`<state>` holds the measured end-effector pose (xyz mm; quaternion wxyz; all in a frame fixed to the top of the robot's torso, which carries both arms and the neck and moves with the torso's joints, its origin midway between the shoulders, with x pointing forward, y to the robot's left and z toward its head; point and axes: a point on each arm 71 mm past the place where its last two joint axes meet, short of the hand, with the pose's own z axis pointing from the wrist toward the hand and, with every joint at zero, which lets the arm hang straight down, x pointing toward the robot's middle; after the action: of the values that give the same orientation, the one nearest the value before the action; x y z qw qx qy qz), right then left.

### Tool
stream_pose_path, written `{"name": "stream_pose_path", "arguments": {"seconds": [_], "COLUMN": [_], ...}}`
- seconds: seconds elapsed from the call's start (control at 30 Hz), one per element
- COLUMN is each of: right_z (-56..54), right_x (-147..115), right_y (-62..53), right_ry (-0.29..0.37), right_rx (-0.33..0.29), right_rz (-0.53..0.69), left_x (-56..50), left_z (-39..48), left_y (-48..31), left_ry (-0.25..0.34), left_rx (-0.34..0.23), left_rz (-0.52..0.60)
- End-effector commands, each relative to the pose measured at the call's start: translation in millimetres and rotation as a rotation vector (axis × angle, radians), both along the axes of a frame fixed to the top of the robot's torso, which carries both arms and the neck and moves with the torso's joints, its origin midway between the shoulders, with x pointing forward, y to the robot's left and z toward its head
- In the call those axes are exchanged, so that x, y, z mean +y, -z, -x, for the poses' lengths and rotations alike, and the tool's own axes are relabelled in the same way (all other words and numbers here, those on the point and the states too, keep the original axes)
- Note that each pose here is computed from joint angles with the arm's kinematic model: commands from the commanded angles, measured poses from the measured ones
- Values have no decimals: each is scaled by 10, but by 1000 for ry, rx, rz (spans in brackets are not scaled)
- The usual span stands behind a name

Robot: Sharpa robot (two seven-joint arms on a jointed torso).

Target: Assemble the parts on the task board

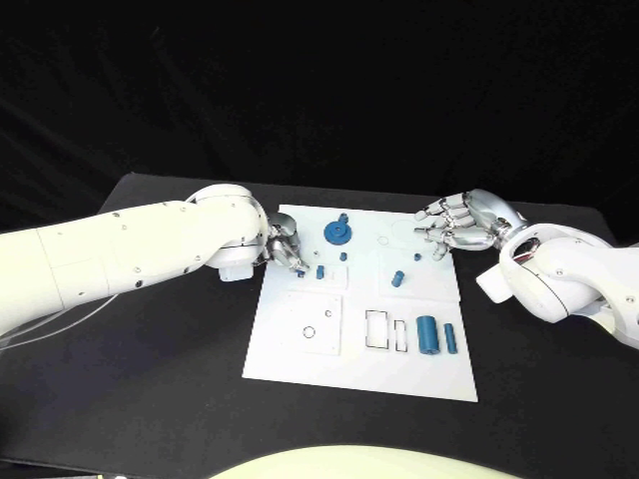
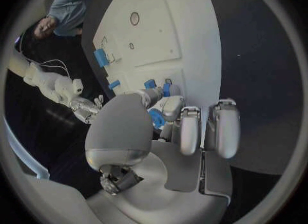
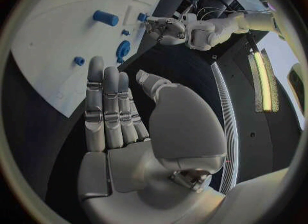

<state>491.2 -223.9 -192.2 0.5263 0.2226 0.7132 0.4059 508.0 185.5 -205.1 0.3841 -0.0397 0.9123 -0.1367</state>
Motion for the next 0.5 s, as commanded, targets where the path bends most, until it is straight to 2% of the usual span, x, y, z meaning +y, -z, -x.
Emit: {"name": "stream_pose_path", "arguments": {"seconds": [0.03, 0.5], "right_z": [7, 8], "right_x": [18, 13], "right_y": [4, 9], "right_ry": [-21, -21], "right_rx": [2, 3], "right_rz": [-3, -3], "left_x": [-16, -8], "left_z": [26, 31], "left_y": [27, 32], "left_ry": [25, 34], "left_rx": [17, 20], "left_rz": [-15, -25]}}
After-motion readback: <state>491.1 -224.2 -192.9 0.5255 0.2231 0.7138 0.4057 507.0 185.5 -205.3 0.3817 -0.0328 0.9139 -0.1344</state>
